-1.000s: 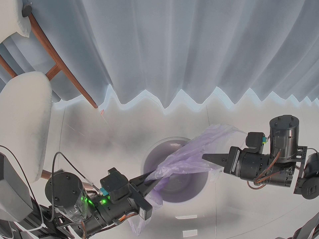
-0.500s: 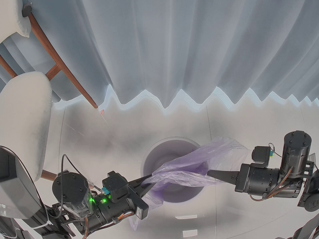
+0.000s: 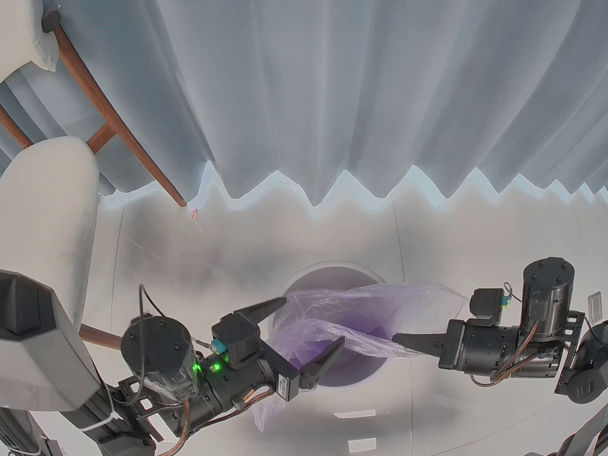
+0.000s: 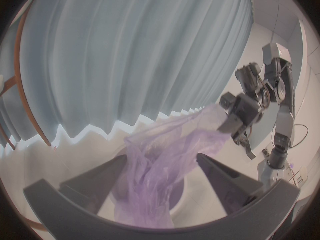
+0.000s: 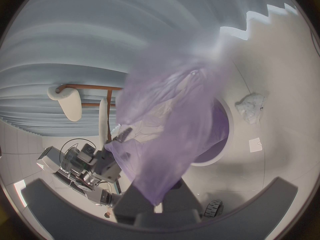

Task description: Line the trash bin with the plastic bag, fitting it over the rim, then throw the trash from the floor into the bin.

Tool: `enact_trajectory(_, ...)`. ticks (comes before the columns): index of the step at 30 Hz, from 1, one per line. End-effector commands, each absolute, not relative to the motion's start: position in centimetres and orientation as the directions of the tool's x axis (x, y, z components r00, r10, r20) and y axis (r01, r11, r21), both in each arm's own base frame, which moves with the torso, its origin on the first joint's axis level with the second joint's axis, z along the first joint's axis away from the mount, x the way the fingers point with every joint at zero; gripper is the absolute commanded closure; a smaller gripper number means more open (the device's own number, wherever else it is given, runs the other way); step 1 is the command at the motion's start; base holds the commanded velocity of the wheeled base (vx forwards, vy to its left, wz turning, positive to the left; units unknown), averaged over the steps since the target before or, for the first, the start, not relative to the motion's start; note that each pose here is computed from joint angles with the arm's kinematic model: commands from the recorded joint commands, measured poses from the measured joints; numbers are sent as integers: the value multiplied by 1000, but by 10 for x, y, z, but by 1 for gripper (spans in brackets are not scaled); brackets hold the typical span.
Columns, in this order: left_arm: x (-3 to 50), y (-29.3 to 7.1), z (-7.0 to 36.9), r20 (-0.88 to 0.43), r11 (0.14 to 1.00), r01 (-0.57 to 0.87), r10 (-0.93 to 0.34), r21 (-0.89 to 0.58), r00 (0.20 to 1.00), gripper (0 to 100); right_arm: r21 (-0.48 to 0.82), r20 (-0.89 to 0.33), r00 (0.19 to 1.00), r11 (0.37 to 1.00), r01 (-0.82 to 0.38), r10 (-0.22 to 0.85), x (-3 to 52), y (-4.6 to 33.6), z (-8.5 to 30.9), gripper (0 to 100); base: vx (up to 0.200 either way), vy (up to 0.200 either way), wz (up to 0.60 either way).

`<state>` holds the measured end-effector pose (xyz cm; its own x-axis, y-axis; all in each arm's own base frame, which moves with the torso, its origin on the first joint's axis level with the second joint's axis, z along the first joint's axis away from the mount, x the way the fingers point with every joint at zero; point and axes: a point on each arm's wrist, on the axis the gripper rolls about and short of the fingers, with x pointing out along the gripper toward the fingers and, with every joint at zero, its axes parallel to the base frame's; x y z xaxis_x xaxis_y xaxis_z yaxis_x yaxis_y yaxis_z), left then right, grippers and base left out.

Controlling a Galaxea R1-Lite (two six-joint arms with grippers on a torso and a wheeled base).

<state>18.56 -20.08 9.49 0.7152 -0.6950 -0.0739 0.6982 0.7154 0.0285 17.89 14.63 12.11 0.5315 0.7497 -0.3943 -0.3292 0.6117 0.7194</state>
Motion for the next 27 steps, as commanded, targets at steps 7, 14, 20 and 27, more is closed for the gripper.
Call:
enact_trajectory(7, 167, -161, 145, 104, 715, 697, -690, -56, 716, 0, 723, -392, 586, 631, -281, 709, 193, 135, 120, 100, 0, 0, 0)
enact_trajectory(14, 153, -155, 131, 29, 689, 723, -723, -52, 690, 0, 727, -341, 603, 609, -317, 721, 188, 131, 133, 100, 0, 0, 0)
enact_trajectory(20, 134, -138, 97, -168, 698, 714, -712, -60, 682, 0, 729, -317, 608, 598, -335, 727, 185, 130, 139, 100, 0, 0, 0)
enact_trajectory(27, 149, -138, 83, -230, 741, 669, -661, -55, 714, 0, 732, -298, 603, 582, -353, 740, 182, 129, 144, 100, 0, 0, 0)
